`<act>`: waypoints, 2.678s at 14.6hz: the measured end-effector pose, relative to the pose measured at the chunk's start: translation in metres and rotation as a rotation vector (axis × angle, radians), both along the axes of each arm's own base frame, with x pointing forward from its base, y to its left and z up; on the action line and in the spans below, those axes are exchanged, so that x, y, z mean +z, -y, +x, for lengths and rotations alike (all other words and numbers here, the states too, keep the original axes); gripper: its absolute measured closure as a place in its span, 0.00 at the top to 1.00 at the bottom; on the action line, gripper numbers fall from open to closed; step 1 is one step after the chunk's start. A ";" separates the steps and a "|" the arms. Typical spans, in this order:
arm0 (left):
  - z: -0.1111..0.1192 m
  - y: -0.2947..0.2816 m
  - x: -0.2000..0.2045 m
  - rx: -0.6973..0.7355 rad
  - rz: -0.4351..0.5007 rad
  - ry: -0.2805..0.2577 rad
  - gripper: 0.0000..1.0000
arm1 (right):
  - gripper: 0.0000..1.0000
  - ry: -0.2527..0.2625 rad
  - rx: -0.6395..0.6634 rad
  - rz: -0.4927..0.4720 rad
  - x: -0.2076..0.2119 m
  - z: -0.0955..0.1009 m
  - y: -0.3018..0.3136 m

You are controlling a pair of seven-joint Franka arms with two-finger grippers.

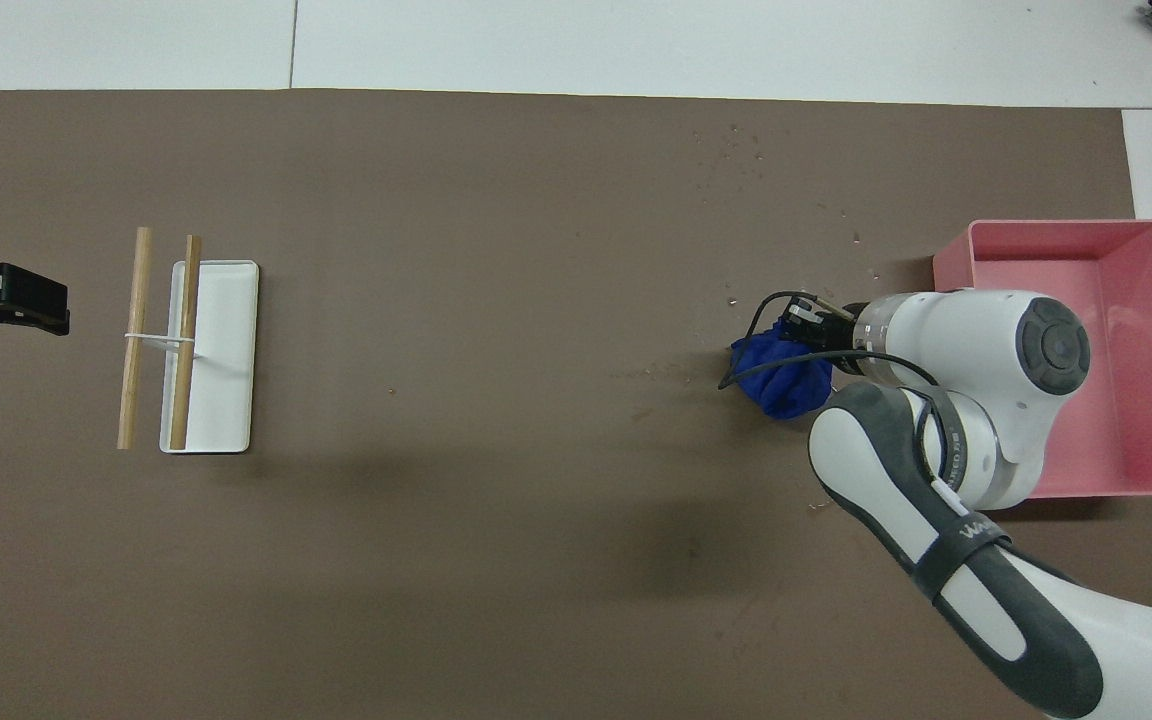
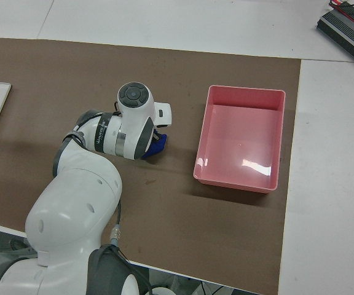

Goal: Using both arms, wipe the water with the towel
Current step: 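Wipe the towel across the water spill with the right gripper, then move the towel into the pink bin and release it with the right gripper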

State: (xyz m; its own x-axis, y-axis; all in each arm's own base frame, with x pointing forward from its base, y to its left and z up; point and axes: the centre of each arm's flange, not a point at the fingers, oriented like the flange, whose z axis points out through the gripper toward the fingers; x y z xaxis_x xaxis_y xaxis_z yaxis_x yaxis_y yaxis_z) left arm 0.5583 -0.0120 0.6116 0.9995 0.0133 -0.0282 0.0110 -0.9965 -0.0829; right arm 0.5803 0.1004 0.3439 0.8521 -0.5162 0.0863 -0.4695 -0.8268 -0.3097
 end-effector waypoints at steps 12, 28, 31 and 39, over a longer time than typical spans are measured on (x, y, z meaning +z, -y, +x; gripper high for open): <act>-0.001 0.004 0.000 -0.029 -0.001 -0.001 1.00 | 0.14 -0.008 -0.006 0.036 0.185 -0.007 0.094; 0.000 0.011 -0.005 -0.038 -0.064 0.004 1.00 | 0.19 -0.296 0.083 -0.230 0.054 -0.070 0.283; -0.001 0.011 -0.005 -0.038 -0.065 0.005 1.00 | 0.50 -0.302 0.087 -0.229 0.049 -0.070 0.282; -0.001 0.012 -0.005 -0.036 -0.065 0.006 1.00 | 1.00 -0.251 0.235 -0.274 0.155 -0.052 0.196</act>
State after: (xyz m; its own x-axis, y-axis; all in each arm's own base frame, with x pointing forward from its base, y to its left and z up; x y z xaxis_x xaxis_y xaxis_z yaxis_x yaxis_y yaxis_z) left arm 0.5571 -0.0238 0.6069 0.9995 -0.0241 -0.0219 -0.0245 -0.9995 -0.0179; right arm 0.5281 -0.0955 0.4984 0.9556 -0.2929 -0.0312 -0.2918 -0.9558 0.0355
